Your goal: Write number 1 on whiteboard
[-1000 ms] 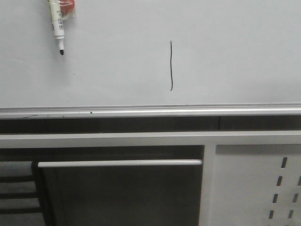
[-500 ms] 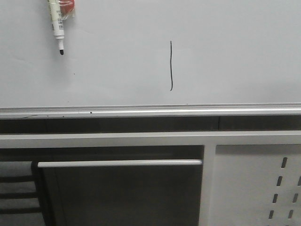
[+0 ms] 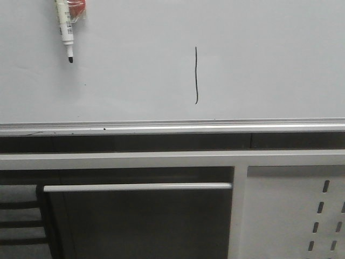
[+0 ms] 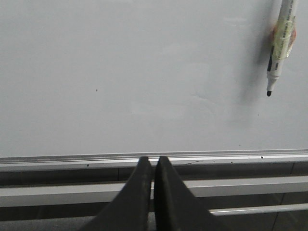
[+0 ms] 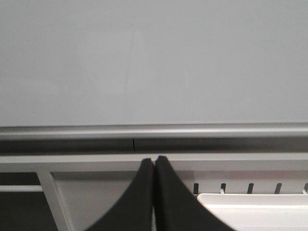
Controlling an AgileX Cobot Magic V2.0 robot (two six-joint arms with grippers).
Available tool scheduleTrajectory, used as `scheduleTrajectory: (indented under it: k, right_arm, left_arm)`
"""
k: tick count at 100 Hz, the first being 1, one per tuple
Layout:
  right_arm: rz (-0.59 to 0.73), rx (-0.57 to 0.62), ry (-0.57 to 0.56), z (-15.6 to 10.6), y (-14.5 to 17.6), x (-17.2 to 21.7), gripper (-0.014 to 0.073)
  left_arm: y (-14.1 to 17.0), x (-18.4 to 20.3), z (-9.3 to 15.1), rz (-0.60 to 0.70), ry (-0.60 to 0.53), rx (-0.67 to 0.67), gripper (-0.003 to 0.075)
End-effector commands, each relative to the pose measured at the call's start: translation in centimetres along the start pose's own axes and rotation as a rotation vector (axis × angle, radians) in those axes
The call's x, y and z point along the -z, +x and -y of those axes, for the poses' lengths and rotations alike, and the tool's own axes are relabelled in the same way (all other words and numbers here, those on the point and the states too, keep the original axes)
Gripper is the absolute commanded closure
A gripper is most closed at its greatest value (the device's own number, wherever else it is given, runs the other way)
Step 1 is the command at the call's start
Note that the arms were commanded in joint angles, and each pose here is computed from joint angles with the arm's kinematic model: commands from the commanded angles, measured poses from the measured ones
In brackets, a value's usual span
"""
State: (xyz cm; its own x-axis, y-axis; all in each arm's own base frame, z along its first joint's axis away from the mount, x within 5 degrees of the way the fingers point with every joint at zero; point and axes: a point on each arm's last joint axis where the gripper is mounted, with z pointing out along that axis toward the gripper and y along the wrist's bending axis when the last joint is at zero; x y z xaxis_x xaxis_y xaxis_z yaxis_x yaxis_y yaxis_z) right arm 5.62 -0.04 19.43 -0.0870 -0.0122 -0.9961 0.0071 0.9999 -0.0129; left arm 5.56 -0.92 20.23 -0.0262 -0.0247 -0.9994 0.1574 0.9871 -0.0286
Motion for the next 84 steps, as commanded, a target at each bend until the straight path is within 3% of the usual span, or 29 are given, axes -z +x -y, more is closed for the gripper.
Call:
scheduleTrajectory:
  k: [1, 84]
  right_arm:
    - [0.060, 0.016, 0.011, 0.07, 0.18, 0.02, 0.0659]
    - [0.026, 0.025, 0.012, 0.07, 0.48, 0.00, 0.0659]
  left_arm:
    - [0.60, -0.01, -0.08, 0.055, -0.005, 0.010, 0.0741]
    - [0.61, -0.02, -0.08, 0.053, -0.005, 0.010, 0.0741]
